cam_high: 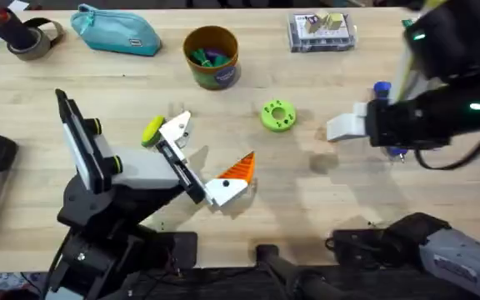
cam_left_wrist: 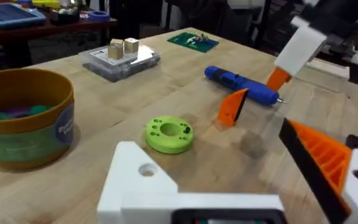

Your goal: Pick up the gripper from the table and insert it into the empty holder that is missing its gripper. Then pick up a screw, insert it into the mounting hole, and use the screwdriver to tighten it. Finally, clean up the table by picking up the vegetable and placing it into the bucket.

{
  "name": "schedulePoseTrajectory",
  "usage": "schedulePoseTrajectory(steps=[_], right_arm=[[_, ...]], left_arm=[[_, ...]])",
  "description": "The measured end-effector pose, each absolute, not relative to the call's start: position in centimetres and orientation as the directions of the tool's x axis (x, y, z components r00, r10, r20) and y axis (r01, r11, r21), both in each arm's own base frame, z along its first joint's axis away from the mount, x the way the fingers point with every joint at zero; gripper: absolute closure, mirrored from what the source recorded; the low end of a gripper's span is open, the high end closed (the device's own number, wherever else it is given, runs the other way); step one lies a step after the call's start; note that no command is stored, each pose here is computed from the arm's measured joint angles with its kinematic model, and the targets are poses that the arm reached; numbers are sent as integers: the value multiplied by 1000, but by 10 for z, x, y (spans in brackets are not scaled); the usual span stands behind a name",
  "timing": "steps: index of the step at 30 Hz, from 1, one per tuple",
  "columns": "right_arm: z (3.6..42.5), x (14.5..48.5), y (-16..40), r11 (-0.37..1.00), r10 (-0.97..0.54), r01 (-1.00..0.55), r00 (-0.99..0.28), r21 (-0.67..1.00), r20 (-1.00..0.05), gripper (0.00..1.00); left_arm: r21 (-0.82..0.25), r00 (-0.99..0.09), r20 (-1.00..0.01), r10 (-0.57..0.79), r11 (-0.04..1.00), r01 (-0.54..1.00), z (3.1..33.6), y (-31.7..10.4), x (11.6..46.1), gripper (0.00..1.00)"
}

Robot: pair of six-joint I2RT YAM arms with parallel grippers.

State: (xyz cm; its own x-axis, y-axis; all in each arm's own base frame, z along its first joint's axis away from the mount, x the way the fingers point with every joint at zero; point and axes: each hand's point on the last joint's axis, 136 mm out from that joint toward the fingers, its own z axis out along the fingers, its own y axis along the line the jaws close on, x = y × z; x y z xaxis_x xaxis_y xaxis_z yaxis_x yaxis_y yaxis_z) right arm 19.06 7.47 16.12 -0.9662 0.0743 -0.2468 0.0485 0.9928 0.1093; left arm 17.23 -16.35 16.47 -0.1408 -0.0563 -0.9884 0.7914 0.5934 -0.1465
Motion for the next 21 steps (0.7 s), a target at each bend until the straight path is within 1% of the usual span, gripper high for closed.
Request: schedulePoseTrajectory(steps=[3,5,12,21], right_arm=[[174,191,71,992,87,53,-948,119,-305,114],[176,190,69,991,93,59,-944,117,-315,114],[165,198,61,992,121,104,-955,73,-272,114],[141,224,62,988,154,148,-964,43,-218,114]], left_arm=[[-146,-141,-988,-56,594,791,165,-163,172,6],[-147,-141,-988,-56,594,791,165,-163,172,6],[-146,-141,-988,-56,594,791,165,-163,172,6],[-146,-141,-988,-56,594,791,165,-163,172,6]])
